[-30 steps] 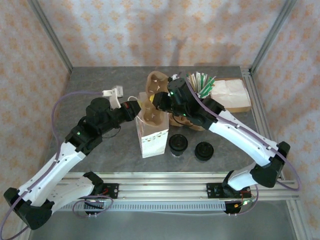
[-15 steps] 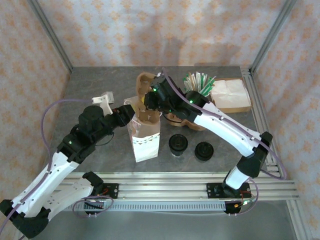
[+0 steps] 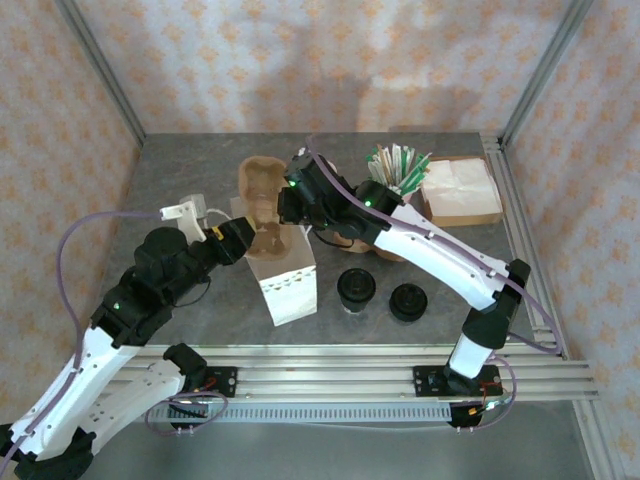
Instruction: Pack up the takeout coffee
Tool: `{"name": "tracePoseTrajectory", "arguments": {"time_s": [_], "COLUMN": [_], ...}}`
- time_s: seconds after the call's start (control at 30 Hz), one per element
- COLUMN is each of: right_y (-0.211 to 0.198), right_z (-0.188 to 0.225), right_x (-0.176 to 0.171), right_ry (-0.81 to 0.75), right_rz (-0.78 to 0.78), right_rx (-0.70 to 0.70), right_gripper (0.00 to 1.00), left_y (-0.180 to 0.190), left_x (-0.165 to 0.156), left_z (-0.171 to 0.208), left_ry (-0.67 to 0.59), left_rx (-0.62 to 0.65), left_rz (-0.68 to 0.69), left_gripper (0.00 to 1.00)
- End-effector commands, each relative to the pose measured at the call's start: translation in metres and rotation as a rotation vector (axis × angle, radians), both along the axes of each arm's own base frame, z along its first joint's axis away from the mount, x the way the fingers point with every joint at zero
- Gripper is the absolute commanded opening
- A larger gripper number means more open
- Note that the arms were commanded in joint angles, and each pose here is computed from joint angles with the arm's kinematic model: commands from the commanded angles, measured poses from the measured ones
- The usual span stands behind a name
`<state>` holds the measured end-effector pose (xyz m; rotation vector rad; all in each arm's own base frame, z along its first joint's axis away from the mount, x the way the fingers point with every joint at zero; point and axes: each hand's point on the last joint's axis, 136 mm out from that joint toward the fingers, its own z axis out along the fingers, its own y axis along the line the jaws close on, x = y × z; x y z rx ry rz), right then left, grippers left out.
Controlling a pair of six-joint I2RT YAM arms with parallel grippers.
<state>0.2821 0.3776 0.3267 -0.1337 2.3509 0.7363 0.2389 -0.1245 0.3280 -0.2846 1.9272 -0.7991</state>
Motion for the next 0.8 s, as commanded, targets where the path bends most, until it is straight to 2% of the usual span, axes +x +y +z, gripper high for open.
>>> {"name": "tracePoseTrajectory", "arguments": {"time_s": [0.0,0.13,0.2,0.3,0.43,0.57,0.77], "right_y": [0.004,0.001,-0.001,-0.005,-0.006,-0.005,0.007], "right_z": [0.021,0.014,0.01,0.004,-0.002,-0.001,0.005], "right_x": [-0.006,-0.003,-0.003,-0.001,0.001,0.0,-0.011], "right_ry": [-0.012,-0.012,-0.011,-0.013,-0.021,-0.058,-0.133], "right_rz": [0.016,0.002,-0.004,-0.021,-0.022,-0.006,0.073], "right_rx": [0.084,0.056,0.046,0.015,-0.018,-0.05,-0.079], "right_gripper": [0.14,0.14,0.18,0.2,0.2,0.21,0.24], "left_y": [0.009,0.013,0.018,0.03,0.029,0.033,0.035], "left_x": [-0.001,0.0,-0.001,-0.004,-0.006,-0.004,-0.002], "left_z": [-0.004,-0.006,-0.006,0.002,0.015,0.013,0.025], "left_ry": [0.007,0.015,0.018,0.008,-0.016,0.018,-0.009], "left_rx": [0.055,0.07,0.087,0.129,0.134,0.191,0.276], "left_rz": [0.03,0.055,0.072,0.115,0.097,0.11,0.097], "left_gripper": [0.61,0.59,0.58,0.54,0.54,0.54,0.54]}}
